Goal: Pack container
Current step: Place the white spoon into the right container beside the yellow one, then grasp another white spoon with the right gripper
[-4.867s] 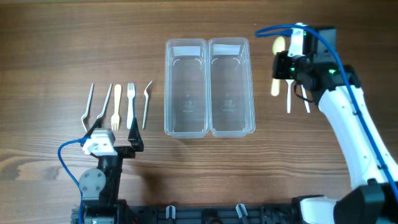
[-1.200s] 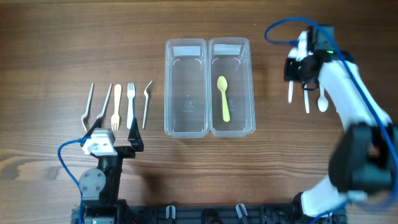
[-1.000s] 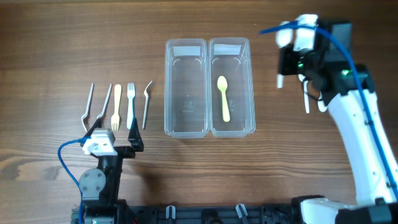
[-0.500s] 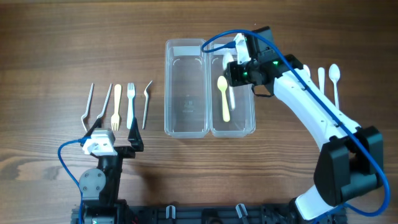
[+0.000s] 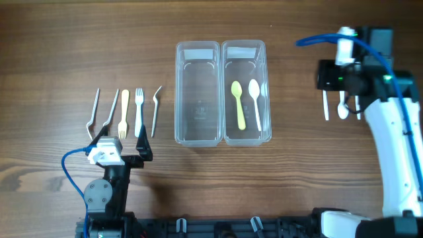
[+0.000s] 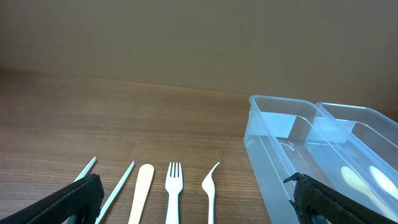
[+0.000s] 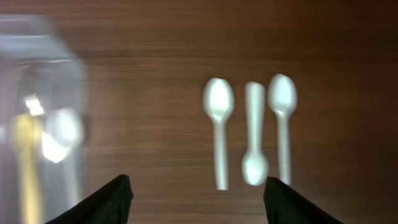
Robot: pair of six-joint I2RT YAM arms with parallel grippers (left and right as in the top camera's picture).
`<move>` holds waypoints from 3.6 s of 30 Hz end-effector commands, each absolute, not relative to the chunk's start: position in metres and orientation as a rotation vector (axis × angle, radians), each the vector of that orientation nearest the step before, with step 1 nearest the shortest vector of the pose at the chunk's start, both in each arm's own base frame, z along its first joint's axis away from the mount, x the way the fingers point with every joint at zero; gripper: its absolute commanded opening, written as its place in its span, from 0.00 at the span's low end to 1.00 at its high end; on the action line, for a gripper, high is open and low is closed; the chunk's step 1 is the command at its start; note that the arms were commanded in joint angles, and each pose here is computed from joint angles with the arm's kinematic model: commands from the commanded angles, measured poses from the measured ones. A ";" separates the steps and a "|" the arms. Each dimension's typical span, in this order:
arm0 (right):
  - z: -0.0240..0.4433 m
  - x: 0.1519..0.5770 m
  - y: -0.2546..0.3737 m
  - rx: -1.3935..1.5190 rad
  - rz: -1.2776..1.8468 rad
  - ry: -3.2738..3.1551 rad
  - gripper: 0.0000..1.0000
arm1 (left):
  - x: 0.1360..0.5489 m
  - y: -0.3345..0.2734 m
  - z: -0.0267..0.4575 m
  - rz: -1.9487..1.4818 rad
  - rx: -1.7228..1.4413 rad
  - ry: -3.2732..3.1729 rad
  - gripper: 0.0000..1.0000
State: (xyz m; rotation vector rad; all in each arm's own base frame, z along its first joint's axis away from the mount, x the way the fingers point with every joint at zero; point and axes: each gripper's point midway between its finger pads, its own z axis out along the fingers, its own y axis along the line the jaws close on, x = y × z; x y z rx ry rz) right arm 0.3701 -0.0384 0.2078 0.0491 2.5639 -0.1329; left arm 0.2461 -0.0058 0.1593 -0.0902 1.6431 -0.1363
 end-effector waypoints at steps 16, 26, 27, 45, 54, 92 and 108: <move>0.023 0.408 -0.088 0.175 0.016 2.886 0.54 | 0.246 -0.010 0.157 -0.166 -0.083 1.647 1.00; -0.023 0.405 -0.080 0.205 0.090 2.960 0.12 | 0.246 -0.010 0.157 -0.166 -0.083 1.647 1.00; -0.023 0.406 -0.080 0.221 0.090 2.955 0.04 | 0.246 -0.010 0.157 -0.166 -0.083 1.647 1.00; 0.171 0.429 -0.006 -0.033 0.228 2.506 0.04 | 0.246 -0.010 0.157 -0.166 -0.083 1.647 1.00; 0.194 0.404 0.124 -0.319 0.433 2.442 0.04 | 0.246 -0.010 0.157 -0.166 -0.083 1.646 1.00; 0.062 0.383 -0.123 0.286 -0.196 2.883 0.59 | 0.246 -0.010 0.157 -0.166 -0.083 1.647 1.00; -0.003 0.369 -0.120 0.342 -0.159 3.042 0.59 | 0.246 -0.010 0.157 -0.166 -0.083 1.647 1.00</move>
